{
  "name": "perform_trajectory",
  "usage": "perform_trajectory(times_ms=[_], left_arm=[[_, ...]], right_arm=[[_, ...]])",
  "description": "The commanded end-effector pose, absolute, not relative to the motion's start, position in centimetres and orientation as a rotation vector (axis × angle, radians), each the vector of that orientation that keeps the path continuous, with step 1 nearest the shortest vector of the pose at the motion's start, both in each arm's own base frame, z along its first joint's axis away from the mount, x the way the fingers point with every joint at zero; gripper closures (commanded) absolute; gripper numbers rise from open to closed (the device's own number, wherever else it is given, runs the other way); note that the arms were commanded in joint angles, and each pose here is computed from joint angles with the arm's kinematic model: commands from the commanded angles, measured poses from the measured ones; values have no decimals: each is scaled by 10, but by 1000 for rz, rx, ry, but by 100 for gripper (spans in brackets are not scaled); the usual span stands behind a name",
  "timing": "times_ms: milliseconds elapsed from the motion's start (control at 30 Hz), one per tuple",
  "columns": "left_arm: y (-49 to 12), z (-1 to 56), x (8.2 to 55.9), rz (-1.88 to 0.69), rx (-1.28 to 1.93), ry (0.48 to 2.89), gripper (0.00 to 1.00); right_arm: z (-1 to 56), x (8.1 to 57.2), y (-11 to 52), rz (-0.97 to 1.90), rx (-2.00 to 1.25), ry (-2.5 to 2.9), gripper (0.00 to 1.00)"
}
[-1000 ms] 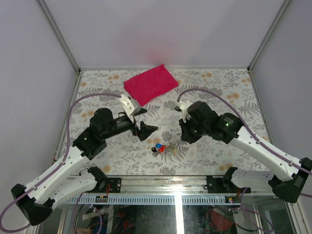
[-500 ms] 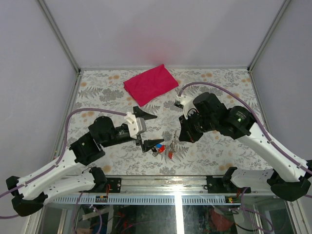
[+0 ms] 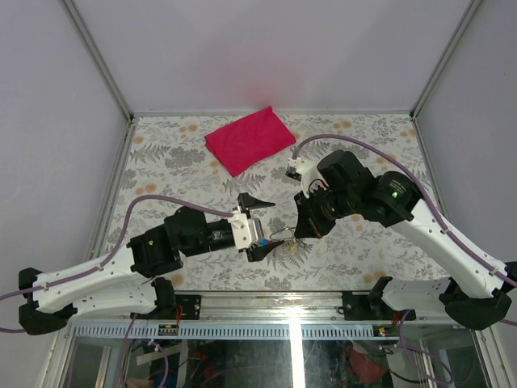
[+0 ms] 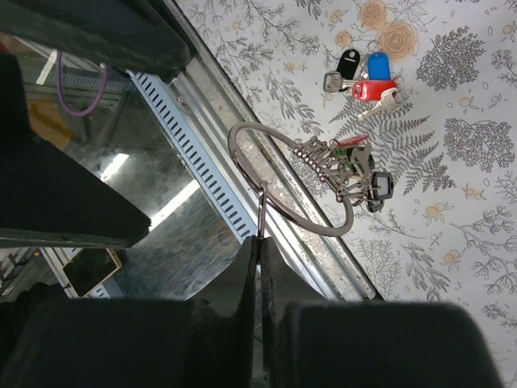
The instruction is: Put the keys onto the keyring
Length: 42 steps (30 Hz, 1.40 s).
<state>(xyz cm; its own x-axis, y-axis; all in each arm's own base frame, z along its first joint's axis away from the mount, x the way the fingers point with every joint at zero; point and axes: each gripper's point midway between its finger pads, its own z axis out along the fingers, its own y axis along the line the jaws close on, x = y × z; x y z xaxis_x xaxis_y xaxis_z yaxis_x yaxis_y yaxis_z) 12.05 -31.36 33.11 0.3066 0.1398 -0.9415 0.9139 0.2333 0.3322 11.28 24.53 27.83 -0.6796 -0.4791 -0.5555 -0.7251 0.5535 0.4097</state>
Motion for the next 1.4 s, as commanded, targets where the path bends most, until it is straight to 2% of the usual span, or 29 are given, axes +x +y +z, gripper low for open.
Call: perform_trajectory(times_ms=[0, 167, 333, 500, 900, 1067, 1267, 1367], left_arm=[[-319, 343, 128, -649, 1203, 1071, 19], [-323, 333, 129, -616, 1238, 1042, 26], [-330, 337, 124, -636, 1259, 1023, 29], [-334, 334, 120, -628, 1299, 1018, 41], [-340, 328, 116, -596, 1347, 1021, 53], [-342, 325, 117, -581, 1360, 1035, 63], [-341, 320, 119, -555, 1368, 1045, 69], [-340, 320, 120, -546, 1370, 1049, 77]], right_arm=[[306, 103, 255, 1007, -998, 2356, 100], [315, 95, 257, 1070, -1003, 2351, 100], [317, 92, 257, 1090, -1006, 2360, 100], [322, 90, 258, 1106, -1003, 2358, 100], [325, 91, 262, 1125, -1016, 2362, 100], [325, 90, 262, 1128, -1020, 2363, 100], [326, 90, 261, 1125, -1022, 2357, 100], [328, 90, 261, 1123, -1020, 2352, 100]])
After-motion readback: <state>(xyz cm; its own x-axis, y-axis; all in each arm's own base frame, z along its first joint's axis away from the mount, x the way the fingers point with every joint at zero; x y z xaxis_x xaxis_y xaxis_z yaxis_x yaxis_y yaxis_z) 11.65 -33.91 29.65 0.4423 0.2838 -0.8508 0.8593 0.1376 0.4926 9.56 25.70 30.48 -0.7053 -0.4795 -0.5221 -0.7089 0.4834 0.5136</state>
